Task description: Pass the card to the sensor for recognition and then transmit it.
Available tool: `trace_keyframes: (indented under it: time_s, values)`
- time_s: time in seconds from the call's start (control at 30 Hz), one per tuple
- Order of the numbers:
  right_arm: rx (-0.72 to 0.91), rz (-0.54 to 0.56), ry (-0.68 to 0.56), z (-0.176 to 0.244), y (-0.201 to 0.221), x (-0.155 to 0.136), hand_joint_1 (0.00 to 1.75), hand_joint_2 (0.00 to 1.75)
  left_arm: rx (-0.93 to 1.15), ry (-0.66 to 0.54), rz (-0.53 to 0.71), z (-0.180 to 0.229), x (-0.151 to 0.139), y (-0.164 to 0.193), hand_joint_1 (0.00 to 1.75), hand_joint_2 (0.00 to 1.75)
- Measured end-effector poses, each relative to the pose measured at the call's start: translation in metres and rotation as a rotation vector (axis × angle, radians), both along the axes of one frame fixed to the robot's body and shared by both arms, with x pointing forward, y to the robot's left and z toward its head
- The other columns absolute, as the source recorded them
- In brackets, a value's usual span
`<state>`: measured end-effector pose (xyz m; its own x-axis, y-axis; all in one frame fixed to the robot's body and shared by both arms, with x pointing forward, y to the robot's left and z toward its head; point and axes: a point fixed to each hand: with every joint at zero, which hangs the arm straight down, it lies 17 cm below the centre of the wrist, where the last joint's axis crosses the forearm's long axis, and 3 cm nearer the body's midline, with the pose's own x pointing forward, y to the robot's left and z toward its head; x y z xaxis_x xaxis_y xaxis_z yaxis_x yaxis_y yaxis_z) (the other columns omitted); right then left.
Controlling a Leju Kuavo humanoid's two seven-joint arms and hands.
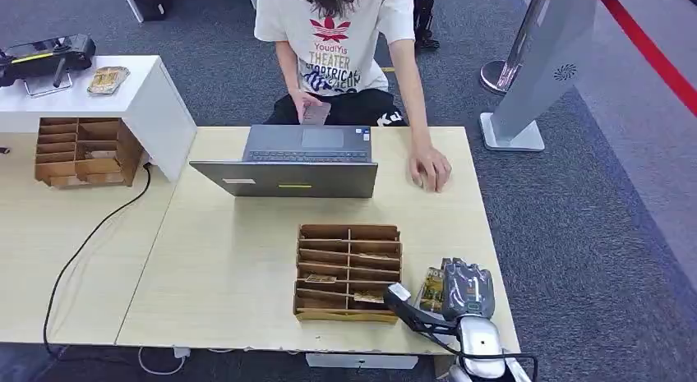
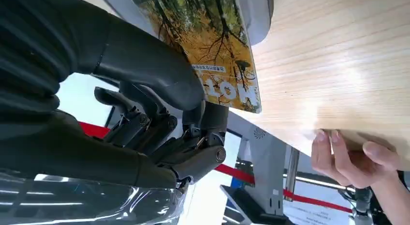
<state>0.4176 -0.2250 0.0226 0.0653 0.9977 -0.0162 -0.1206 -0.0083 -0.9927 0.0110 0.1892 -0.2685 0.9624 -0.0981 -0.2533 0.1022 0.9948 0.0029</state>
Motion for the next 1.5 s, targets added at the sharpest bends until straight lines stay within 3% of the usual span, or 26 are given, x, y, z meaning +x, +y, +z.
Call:
trace_keyframes:
  time_s: [0.5, 0.97, 1.27, 1.4, 1.5]
  values:
    - [-0.009, -0.017, -0.036, 0.010, -0.003, 0.005, 1.75, 1.75, 0.000, 0.000, 0.000, 0.000, 0.000, 0.000, 0.00, 0.00]
    - [0.128, -0.082, -0.351, 0.119, -0.030, 0.020, 1.75, 1.75, 0.002, -0.002, 0.002, 0.000, 0.000, 0.000, 0.00, 0.00]
    - [0.158, -0.086, -0.408, 0.140, -0.035, 0.019, 1.75, 1.75, 0.001, -0.003, 0.008, 0.000, 0.000, -0.001, 0.00, 0.00]
    - [0.282, -0.055, -0.459, 0.154, -0.029, 0.018, 1.75, 1.75, 0.001, -0.005, 0.009, 0.000, 0.000, -0.001, 0.00, 0.00]
    - [0.517, 0.021, -0.424, 0.155, -0.011, 0.020, 1.75, 1.75, 0.000, -0.006, 0.014, 0.000, 0.001, -0.001, 0.00, 0.00]
